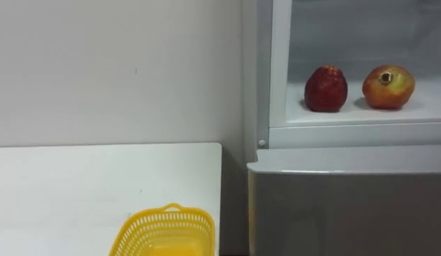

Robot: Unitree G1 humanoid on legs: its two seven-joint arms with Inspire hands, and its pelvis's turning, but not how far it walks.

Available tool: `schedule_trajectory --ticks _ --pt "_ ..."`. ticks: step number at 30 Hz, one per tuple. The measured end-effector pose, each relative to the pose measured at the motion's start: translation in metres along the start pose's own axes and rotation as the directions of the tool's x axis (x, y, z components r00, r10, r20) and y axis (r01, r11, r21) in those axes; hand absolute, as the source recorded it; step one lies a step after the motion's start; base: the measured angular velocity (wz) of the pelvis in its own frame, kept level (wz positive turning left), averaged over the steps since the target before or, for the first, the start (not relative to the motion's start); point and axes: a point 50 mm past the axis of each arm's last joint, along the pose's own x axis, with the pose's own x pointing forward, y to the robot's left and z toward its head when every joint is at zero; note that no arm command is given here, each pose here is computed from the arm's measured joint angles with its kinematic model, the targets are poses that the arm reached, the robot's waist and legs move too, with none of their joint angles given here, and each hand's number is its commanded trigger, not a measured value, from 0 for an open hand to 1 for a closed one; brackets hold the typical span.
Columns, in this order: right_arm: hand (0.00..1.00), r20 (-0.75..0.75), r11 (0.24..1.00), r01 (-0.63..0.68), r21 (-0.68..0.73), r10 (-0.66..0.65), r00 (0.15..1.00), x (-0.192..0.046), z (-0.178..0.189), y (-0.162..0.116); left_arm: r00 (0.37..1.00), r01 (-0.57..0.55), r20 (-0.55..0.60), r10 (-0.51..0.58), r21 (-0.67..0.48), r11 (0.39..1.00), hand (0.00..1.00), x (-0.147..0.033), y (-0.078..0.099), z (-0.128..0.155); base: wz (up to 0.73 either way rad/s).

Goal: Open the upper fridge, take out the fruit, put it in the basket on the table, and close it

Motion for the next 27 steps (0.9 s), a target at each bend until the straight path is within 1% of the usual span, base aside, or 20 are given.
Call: schedule_trajectory --ticks 1,3,4,6,8,10,11,12,13,15,16,18,19,20,21,22,24,25,27 --pt "0.00 -0.001 1.000 -0.001 -0.002 0.001 1.000 0.000 0.000 0.000 0.999 -0.003 -0.050 0.005 0.034 0.999 0.00 -0.001 0.001 -0.014 0.00" --pt "0.00 0.001 1.000 -0.002 -0.018 0.002 1.000 0.000 0.000 0.001 0.973 0.028 -0.229 0.009 0.161 0.987 0.00 -0.013 0.006 -0.063 0.00" --pt "0.00 0.003 1.000 -0.003 -0.017 0.003 1.000 0.000 0.001 0.001 0.964 0.044 -0.266 0.008 0.186 0.982 0.00 -0.016 0.007 -0.072 0.03" --pt "0.00 0.003 1.000 -0.009 -0.016 0.009 1.000 0.000 0.001 0.001 0.926 0.108 -0.377 0.000 0.266 0.958 0.00 -0.027 0.015 -0.100 0.00" --pt "0.00 0.004 1.000 -0.009 -0.017 0.009 1.000 0.000 0.002 0.001 0.898 0.147 -0.441 -0.001 0.297 0.943 0.00 -0.033 0.022 -0.115 0.00" --pt "0.00 0.008 1.000 -0.010 -0.020 0.010 1.000 0.000 0.004 0.001 0.864 0.216 -0.504 -0.013 0.348 0.912 0.00 -0.041 0.030 -0.131 0.00" --pt "0.00 0.007 1.000 -0.010 -0.025 0.010 1.000 0.000 0.003 0.001 0.833 0.282 -0.553 -0.028 0.381 0.880 0.00 -0.047 0.033 -0.142 0.00" --pt "0.00 0.005 0.999 -0.012 -0.034 0.012 1.000 0.000 0.003 0.002 0.798 0.335 -0.602 -0.040 0.388 0.859 0.00 -0.054 0.037 -0.151 0.00" --pt "0.00 0.006 0.999 -0.015 -0.038 0.015 1.000 0.000 0.004 0.002 0.780 0.361 -0.625 -0.044 0.391 0.847 0.00 -0.057 0.039 -0.154 0.00" --pt "0.00 0.003 0.998 -0.033 -0.045 0.033 0.999 0.000 0.003 0.003 0.716 0.451 -0.696 -0.058 0.398 0.799 0.00 -0.064 0.044 -0.165 0.00" --pt "0.00 -0.001 0.998 -0.037 -0.046 0.037 0.999 0.000 0.002 0.003 0.704 0.470 -0.708 -0.061 0.399 0.787 0.00 -0.066 0.045 -0.166 0.00" --pt "0.00 -0.026 0.998 -0.045 -0.047 0.044 0.999 0.000 -0.002 0.004 0.669 0.541 -0.739 -0.077 0.414 0.732 0.00 -0.069 0.045 -0.170 -0.05" --pt "0.00 -0.028 0.998 -0.046 -0.053 0.045 0.999 0.000 -0.002 0.004 0.665 0.560 -0.742 -0.085 0.420 0.714 0.00 -0.070 0.045 -0.170 -0.04" --pt "0.00 -0.026 0.997 -0.047 -0.056 0.046 0.999 0.000 -0.001 0.004 0.657 0.596 -0.747 -0.098 0.435 0.675 0.00 -0.070 0.043 -0.171 0.00" --pt "0.00 -0.023 0.997 -0.047 -0.057 0.046 0.999 0.000 0.002 0.004 0.646 0.643 -0.755 -0.115 0.457 0.614 0.00 -0.071 0.041 -0.171 0.00" --pt "0.00 -0.026 0.997 -0.048 -0.062 0.047 0.999 0.000 0.002 0.004 0.640 0.669 -0.758 -0.127 0.468 0.578 0.00 -0.072 0.038 -0.171 0.00" --pt "0.00 -0.029 0.995 -0.051 -0.085 0.049 0.998 0.000 0.003 0.006 0.614 0.748 -0.770 -0.176 0.495 0.442 0.00 -0.073 0.024 -0.171 0.00" --pt "0.00 -0.027 0.995 -0.051 -0.086 0.049 0.998 0.000 0.004 0.006 0.604 0.763 -0.774 -0.188 0.494 0.417 0.00 -0.073 0.020 -0.171 -0.03" --pt "0.00 -0.022 0.993 -0.051 -0.102 0.049 0.999 0.000 0.007 0.006 0.571 0.808 -0.787 -0.232 0.488 0.330 0.00 -0.075 0.006 -0.169 -0.02"
